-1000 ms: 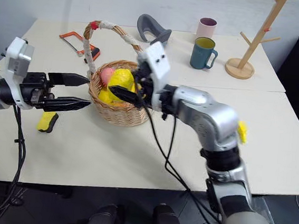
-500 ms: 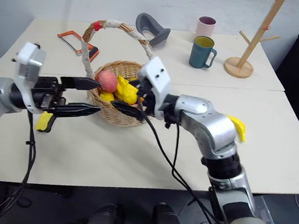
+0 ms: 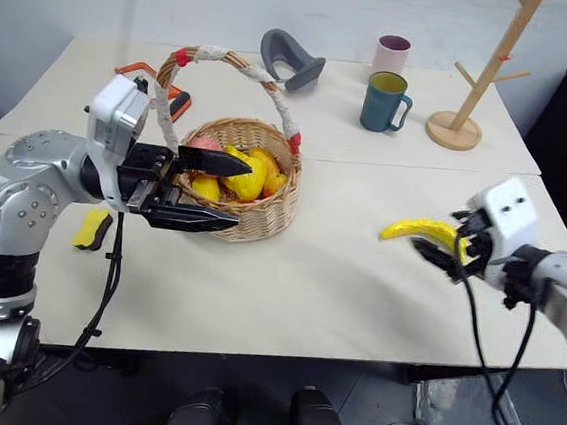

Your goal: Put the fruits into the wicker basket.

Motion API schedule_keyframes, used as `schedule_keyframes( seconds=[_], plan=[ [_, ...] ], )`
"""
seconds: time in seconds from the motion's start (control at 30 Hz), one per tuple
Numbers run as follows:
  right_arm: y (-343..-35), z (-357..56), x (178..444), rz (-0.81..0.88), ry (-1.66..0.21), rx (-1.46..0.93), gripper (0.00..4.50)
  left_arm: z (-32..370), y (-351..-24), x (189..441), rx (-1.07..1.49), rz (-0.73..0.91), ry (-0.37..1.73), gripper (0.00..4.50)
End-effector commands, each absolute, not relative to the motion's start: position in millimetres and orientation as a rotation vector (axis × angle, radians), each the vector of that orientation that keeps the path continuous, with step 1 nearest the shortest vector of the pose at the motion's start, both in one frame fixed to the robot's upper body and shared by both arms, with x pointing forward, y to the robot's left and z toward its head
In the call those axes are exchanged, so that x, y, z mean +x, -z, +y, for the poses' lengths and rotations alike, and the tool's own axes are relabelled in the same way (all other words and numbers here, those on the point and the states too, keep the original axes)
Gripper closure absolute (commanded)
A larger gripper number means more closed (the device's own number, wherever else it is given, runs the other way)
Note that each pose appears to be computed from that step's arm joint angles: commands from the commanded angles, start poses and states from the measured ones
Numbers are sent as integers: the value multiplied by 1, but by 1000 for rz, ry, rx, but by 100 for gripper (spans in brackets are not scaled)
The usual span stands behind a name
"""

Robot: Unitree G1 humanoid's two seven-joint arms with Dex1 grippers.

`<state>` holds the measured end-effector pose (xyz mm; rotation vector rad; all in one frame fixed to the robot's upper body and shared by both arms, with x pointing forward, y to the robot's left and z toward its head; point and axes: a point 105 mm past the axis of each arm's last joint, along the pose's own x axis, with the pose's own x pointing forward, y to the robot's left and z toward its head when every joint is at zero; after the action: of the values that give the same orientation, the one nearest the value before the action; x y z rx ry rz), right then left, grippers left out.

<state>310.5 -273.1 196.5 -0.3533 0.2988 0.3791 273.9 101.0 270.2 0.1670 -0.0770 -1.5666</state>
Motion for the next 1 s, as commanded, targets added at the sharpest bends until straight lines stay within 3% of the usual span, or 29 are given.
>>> schedule_keyframes(
  seconds=[0.03, 0.2, 0.3, 0.47, 0.63, 0.8, 1.0],
  plan=[
    [-183, -302, 329, 324, -270, -365, 3, 94, -280, 262, 212, -141, 1614, 22],
    [-153, -319, 350, 377, -213, -248, 3, 89, -284, 258, 221, -160, 1619, 22],
    [-137, -323, 357, 400, -198, -187, 60, 89, -284, 257, 231, -160, 1607, 22],
    [-127, -327, 357, 406, -190, -122, 232, 91, -285, 259, 234, -159, 1584, 22],
    [-147, -313, 346, 331, -280, -68, 396, 99, -284, 267, 216, -146, 1528, 22],
    [-197, -243, 317, 216, -585, -34, 406, 128, -279, 281, 186, -101, 1393, 22],
    [-230, -133, 301, 131, -868, -4, 406, 175, -274, 284, 191, -31, 1232, 22]
  ],
)
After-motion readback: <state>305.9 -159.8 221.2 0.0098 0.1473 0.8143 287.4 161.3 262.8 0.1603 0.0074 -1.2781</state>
